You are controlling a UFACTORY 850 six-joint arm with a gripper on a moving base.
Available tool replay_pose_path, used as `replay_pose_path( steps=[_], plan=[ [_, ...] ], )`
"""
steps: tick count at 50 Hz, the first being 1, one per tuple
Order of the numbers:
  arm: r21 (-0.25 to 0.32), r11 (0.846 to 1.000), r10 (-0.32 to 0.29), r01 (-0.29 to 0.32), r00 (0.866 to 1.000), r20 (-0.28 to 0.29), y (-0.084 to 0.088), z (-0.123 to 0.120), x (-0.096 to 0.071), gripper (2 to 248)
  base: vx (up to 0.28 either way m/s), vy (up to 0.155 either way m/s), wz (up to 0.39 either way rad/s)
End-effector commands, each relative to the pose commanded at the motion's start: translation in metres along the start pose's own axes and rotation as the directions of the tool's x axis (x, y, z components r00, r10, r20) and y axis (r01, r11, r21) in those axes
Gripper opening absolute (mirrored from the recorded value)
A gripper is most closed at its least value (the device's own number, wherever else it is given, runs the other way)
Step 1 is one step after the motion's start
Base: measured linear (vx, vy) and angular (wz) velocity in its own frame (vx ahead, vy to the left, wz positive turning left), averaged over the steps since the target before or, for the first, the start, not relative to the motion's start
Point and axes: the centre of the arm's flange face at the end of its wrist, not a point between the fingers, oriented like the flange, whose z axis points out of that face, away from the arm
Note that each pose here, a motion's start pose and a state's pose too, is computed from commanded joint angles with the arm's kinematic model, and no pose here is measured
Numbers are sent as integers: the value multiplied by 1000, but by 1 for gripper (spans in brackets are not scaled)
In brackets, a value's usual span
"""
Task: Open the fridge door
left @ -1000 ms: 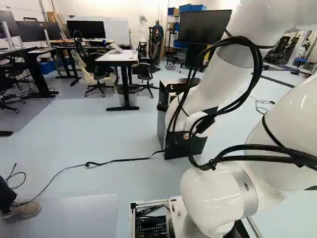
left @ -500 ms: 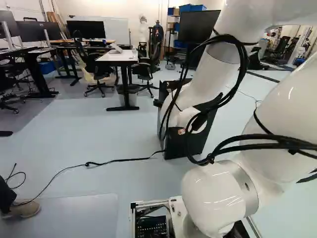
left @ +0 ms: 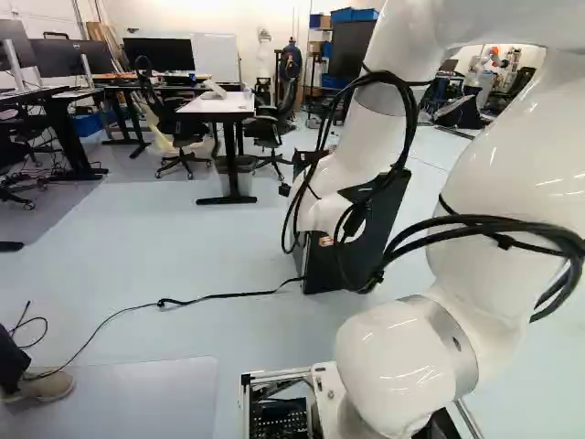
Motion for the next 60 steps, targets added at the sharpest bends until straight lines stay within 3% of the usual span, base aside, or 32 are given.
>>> replay_pose_path(
  steps=[32, 60],
  plan=[
    [-98, 994, 42, -41, 999, 6, -2, 43, -17, 247, 0, 0, 0],
    [-199, 977, 75, -73, 997, 4, -3, 81, -35, 247, 0, 0, 0]
  ],
)
